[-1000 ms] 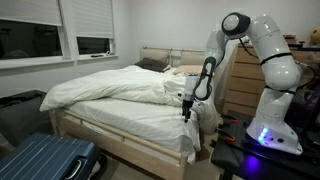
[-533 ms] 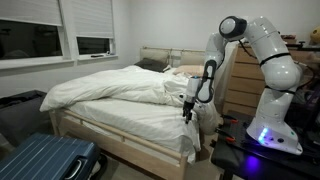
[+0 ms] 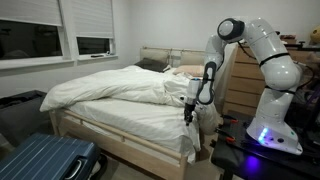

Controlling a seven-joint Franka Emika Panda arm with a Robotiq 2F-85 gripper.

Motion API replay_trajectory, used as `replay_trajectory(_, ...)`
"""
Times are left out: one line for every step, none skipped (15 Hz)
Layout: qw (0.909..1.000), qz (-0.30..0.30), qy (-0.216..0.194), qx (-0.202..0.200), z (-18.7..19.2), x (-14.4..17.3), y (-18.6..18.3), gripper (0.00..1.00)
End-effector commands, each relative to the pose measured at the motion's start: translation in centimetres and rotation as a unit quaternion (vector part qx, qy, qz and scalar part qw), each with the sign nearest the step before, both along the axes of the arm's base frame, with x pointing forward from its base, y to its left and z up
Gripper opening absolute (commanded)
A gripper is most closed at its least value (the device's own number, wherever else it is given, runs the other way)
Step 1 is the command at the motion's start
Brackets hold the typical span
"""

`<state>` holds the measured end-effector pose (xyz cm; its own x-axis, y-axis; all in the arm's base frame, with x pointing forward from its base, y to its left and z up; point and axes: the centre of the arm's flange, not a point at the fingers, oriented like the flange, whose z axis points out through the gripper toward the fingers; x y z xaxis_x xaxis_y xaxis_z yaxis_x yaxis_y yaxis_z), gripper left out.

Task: Straighten the bottom right corner of the bedsheet

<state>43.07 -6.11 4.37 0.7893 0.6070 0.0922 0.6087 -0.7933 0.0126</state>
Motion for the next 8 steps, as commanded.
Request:
replay_trajectory(1.0,-0.002,0.0,0.0,0.04,0.02,0.0,0.37)
replay_trajectory(1.0,-0.002,-0.001,0.0,0.07,0.04,-0.02,0.31)
replay_trajectory(1.0,-0.003,-0.001,0.0,0.11,0.08,-0.03,0.22)
replay_trajectory(1.0,-0.003,-0.001,0.0,0.13,0.08,-0.07,0.15)
replay_trajectory(1.0,-0.002,-0.002,-0.001,0.14,0.09,-0.1,0.07)
replay_trajectory(1.0,-0.002,-0.002,-0.001,0.16,0.11,-0.11,0.01)
replay_trajectory(1.0,-0.002,0.001,-0.003,0.2,0.13,-0.12,0.0)
replay_trajectory(0.9999,-0.002,0.016,-0.007,0.24,0.12,-0.08,0.0)
